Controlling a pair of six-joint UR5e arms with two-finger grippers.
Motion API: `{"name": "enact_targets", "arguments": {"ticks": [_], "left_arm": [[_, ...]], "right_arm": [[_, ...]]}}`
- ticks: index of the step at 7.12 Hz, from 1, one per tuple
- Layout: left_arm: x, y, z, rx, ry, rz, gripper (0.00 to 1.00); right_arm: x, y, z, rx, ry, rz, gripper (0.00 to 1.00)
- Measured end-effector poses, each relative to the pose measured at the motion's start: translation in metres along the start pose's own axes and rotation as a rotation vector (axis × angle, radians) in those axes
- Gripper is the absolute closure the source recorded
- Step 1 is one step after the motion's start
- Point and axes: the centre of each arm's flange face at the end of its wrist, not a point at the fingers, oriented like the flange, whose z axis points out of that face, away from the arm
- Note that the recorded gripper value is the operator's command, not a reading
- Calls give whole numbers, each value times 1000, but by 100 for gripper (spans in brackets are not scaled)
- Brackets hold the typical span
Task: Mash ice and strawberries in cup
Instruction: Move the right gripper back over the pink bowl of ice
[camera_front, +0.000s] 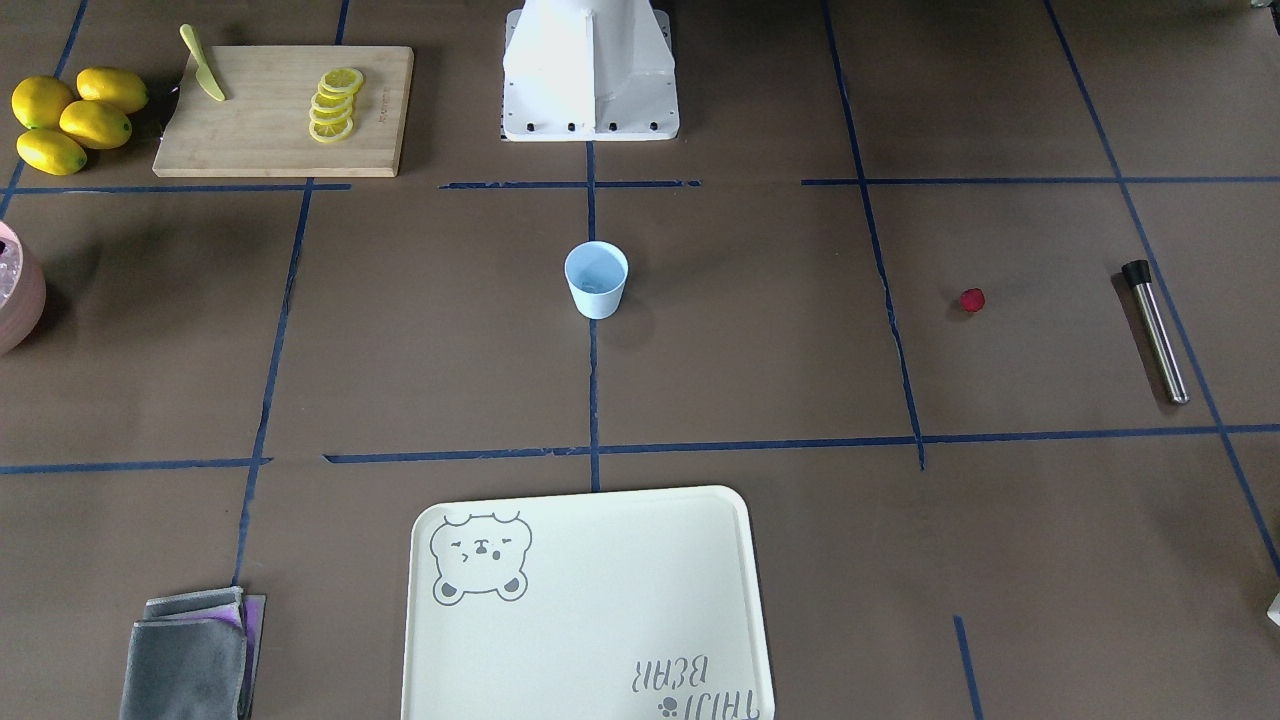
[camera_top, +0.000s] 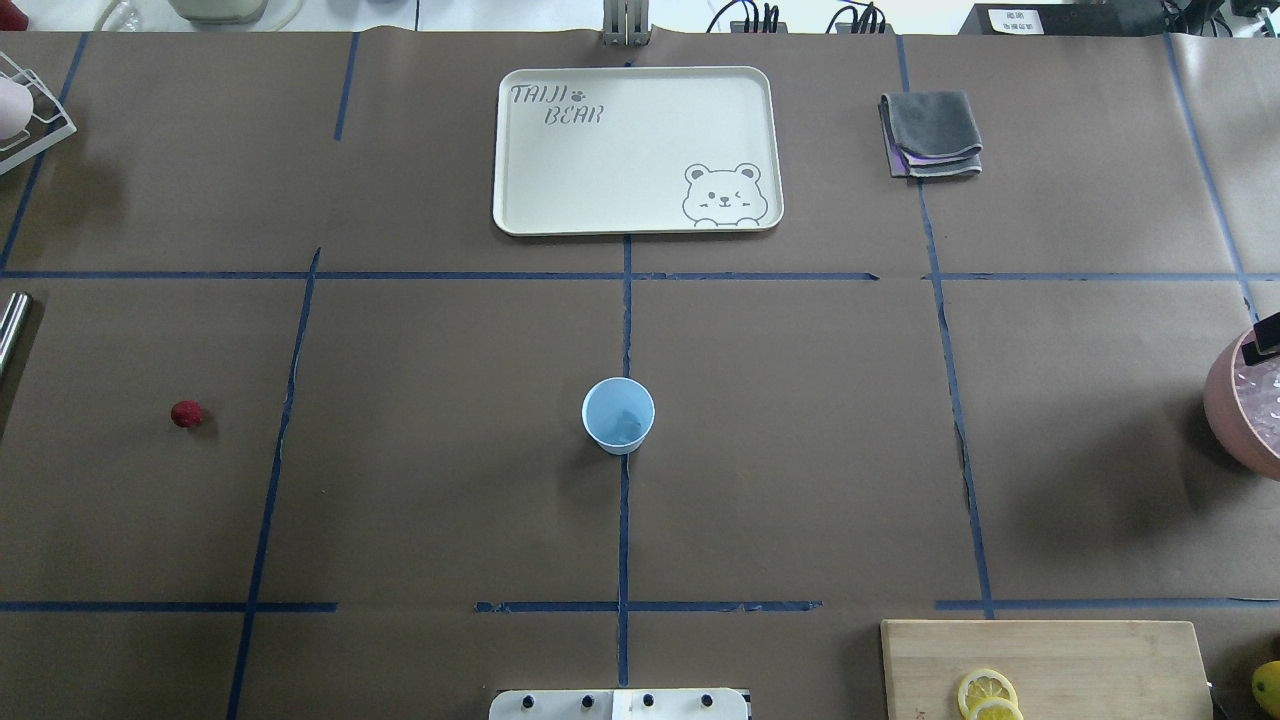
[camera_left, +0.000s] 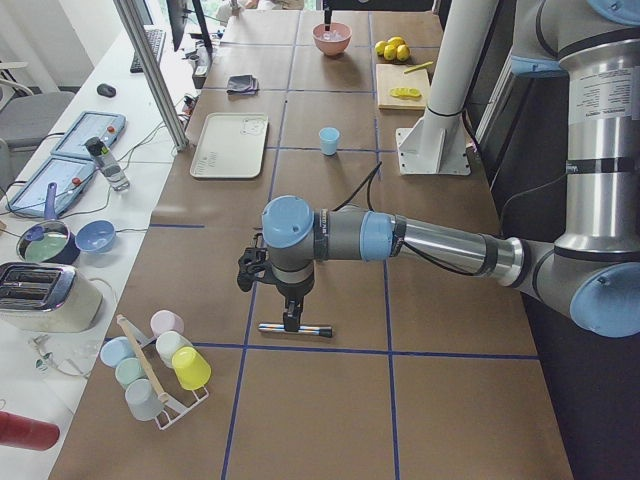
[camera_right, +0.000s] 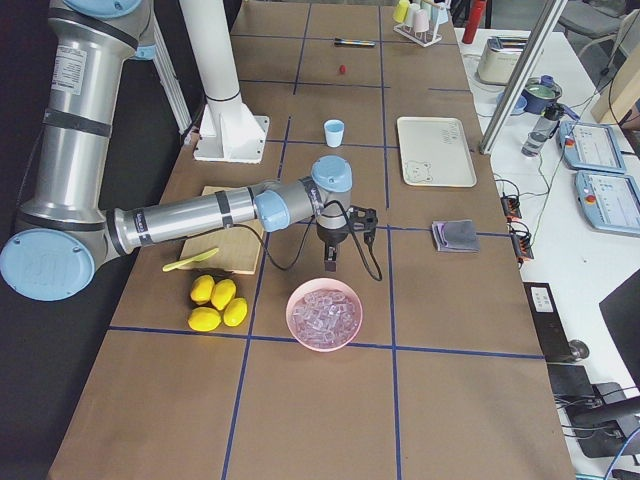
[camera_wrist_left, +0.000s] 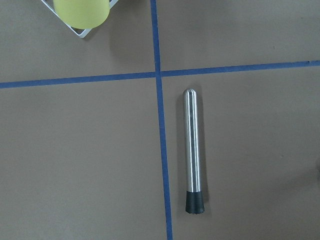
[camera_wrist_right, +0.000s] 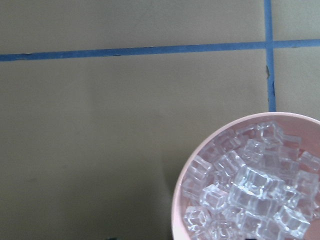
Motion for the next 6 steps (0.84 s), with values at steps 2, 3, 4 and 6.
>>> {"name": "enact_targets", "arguments": {"ticks": [2,3,4,6], "left_arm": [[2,5,-1,2,0,2,0],[2,5,-1,2,0,3,0],[3,6,-2,3,0,3,0],[3,6,-2,3,0,3,0]], "right_arm": [[24,-5,20,-19,16,0,0],[35,-7,32,-20,17,-10,0],[44,-9,43,-18,16,-17,0],[53,-21,59,-19,17,-29,0]]}}
